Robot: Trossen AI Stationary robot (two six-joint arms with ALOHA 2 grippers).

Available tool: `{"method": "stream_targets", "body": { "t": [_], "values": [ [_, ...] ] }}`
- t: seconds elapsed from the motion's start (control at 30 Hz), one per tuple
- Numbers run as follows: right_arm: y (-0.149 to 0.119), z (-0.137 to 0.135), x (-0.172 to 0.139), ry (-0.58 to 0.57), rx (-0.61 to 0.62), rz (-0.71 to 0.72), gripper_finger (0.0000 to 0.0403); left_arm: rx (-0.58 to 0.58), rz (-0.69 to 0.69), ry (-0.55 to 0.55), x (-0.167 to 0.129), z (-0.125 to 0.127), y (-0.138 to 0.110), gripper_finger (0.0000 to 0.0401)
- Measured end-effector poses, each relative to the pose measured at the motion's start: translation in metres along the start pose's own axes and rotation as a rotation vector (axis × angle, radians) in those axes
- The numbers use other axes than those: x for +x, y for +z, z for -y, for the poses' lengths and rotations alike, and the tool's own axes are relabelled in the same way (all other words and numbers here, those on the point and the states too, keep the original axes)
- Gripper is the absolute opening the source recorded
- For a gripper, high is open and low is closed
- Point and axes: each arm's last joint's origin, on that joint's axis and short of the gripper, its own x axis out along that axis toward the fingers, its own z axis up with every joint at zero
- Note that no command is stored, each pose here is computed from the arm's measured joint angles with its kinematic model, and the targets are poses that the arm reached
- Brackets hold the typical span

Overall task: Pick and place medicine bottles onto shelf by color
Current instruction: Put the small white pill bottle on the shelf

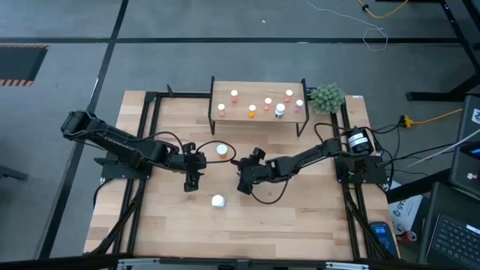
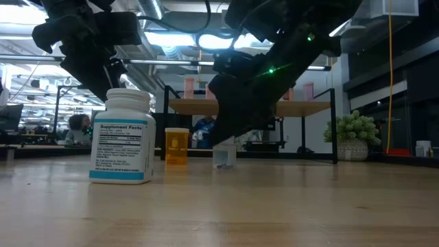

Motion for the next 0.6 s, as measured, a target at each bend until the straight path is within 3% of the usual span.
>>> {"method": "stream_targets", "body": {
  "t": [0.27, 0.43, 0.6],
  "values": [
    [-0.003, 0.002, 0.000, 0.020, 0.029, -0.045, 0.0147, 0.000, 0.000, 0.000, 0.000, 0.000, 0.000, 0.0166],
    [0.003, 0.001, -0.004, 0.043, 0.034, -0.066, 0.0146, 0.000, 0.000, 0.000, 0.000, 0.000, 0.000, 0.0166],
    [0.039, 0.006, -0.036, 0.025, -0.010, -0.096, 0.0146, 0.000, 0.000, 0.000, 0.000, 0.000, 0.000, 0.0166]
  ]
}}
